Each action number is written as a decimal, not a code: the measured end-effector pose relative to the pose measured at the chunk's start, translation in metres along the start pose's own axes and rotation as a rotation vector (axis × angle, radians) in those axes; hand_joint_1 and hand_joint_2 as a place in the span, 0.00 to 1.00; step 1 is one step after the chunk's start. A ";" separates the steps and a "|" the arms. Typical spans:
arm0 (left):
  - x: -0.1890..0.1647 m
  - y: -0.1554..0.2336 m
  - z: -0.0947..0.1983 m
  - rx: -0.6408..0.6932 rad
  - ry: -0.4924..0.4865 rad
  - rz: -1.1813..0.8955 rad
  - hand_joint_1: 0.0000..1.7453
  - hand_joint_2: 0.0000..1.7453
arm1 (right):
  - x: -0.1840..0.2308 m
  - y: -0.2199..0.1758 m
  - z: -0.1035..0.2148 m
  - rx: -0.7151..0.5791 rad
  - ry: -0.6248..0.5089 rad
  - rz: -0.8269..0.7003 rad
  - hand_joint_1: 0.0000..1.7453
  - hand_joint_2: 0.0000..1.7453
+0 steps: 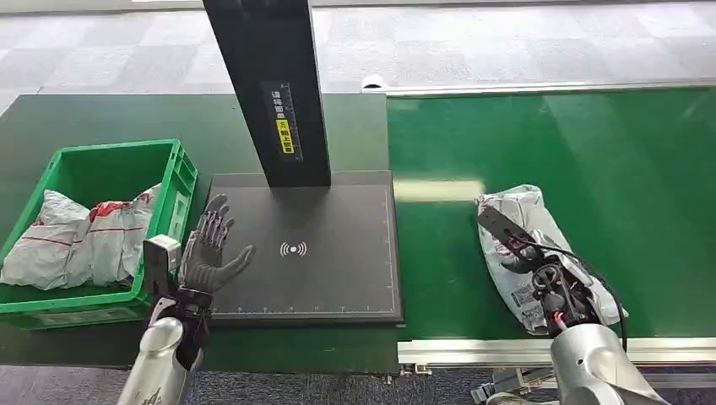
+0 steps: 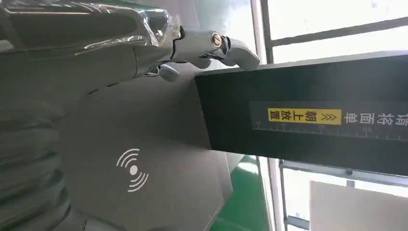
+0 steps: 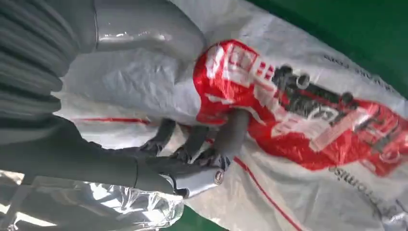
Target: Moved the parcel from conveyor to table for the left to box.
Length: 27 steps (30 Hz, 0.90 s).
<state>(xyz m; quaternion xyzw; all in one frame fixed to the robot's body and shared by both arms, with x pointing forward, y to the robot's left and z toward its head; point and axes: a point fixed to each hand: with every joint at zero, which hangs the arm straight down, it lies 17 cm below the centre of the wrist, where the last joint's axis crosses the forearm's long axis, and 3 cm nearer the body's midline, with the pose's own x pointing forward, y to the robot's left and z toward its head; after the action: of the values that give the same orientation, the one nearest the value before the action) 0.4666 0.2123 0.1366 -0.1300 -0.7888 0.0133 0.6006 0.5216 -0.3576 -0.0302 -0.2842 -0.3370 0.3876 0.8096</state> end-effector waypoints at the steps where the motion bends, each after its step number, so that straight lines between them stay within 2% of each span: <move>1: 0.000 0.000 0.000 0.000 0.000 0.000 0.00 1.00 | 0.001 0.001 0.000 0.004 -0.007 0.000 1.00 1.00; 9: 0.000 0.000 0.000 0.000 0.001 0.000 0.00 1.00 | 0.016 0.018 0.004 0.085 -0.079 -0.021 1.00 1.00; 13: 0.000 0.001 0.001 0.000 0.000 0.000 0.00 1.00 | 0.030 0.017 0.005 0.076 -0.146 -0.028 1.00 1.00; 18: 0.005 0.004 0.007 0.007 -0.010 0.002 0.00 1.00 | 0.064 -0.013 0.008 -0.068 -0.297 -0.076 1.00 1.00; 27: 0.012 0.006 0.018 0.012 -0.027 -0.006 0.00 1.00 | 0.108 -0.073 0.026 -0.303 -0.477 -0.156 1.00 1.00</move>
<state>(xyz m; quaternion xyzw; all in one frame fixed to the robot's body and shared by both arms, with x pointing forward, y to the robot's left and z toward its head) 0.4478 0.2236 0.1421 -0.1237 -0.7971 0.0181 0.5907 0.5842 -0.3033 0.0735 -0.2760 -0.5929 0.3252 0.6830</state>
